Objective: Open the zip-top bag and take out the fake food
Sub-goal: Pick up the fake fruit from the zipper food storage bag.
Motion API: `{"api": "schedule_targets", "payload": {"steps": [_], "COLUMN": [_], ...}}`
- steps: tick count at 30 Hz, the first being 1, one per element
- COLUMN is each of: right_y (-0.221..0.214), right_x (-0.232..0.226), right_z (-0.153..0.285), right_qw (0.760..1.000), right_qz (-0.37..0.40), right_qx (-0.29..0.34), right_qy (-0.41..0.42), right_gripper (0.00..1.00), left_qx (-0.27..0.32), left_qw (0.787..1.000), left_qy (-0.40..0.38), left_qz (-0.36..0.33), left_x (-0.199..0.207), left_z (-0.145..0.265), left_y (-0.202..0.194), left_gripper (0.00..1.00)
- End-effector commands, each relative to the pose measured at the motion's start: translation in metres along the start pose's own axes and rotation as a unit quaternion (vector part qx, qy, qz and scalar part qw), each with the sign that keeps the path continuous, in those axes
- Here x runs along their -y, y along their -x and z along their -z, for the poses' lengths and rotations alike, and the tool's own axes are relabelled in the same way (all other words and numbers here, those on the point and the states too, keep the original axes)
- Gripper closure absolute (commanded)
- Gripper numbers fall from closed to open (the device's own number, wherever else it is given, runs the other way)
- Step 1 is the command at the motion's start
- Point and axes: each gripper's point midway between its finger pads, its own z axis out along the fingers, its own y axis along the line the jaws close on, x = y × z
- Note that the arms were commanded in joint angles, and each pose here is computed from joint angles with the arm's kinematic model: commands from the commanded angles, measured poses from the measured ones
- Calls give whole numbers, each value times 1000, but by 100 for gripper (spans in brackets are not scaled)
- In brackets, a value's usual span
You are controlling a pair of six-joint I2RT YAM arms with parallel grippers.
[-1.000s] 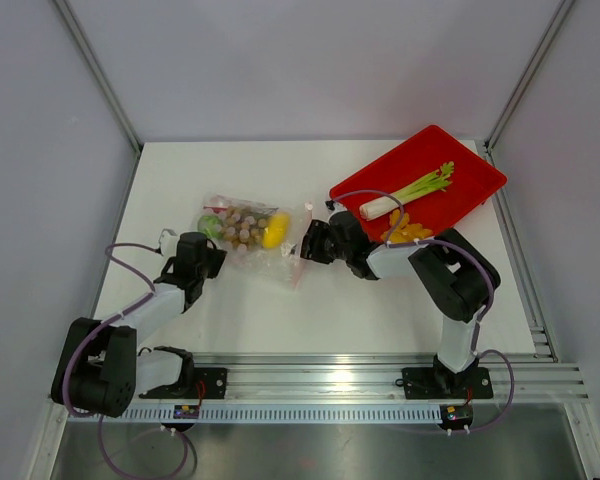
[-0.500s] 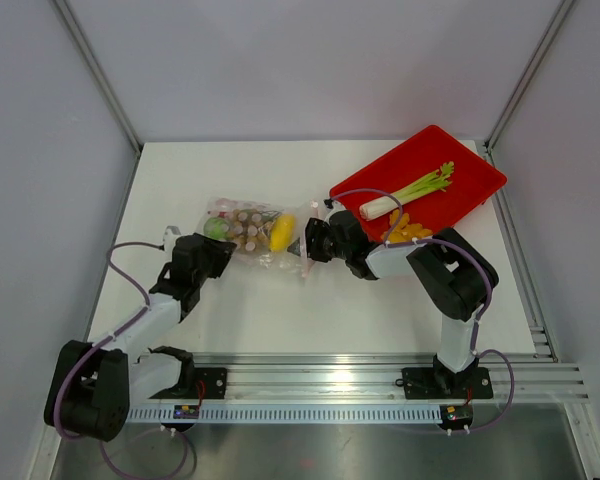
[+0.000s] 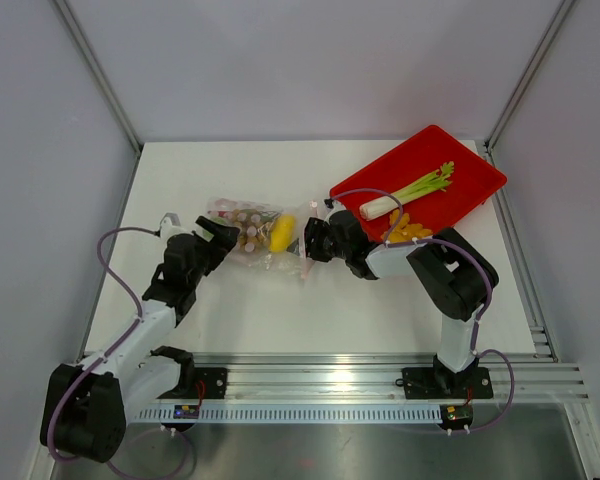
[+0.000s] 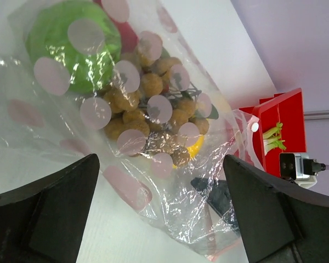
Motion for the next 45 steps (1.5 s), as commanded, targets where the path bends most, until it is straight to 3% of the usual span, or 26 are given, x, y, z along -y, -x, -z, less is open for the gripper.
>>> {"api": "schedule_targets", "payload": {"steps": [1, 12, 19, 31, 37, 45], "right_y": [20, 24, 22, 30, 33, 33], "right_x": [-26, -31, -30, -30, -29, -31], "right_z": [1, 1, -1, -5, -10, -14], "right_qw": [999, 999, 999, 998, 997, 997], "right_qz": [8, 4, 4, -11, -39, -32], "right_qx": [32, 33, 32, 46, 64, 60], "right_qy": [32, 33, 33, 29, 36, 41], "right_gripper": [43, 37, 35, 31, 32, 27], "left_qx": [58, 120, 159, 103, 82, 63], "left_qw": [996, 983, 976, 978, 984, 980], "left_qy": [-35, 50, 69, -34, -32, 4], "left_qz": [-66, -130, -130, -176, -155, -187], "left_x": [27, 5, -3, 72, 67, 55], "left_z": [1, -11, -17, -34, -53, -76], "left_y": [32, 62, 74, 47, 32, 24], "left_gripper": [1, 1, 1, 1, 2, 1]}}
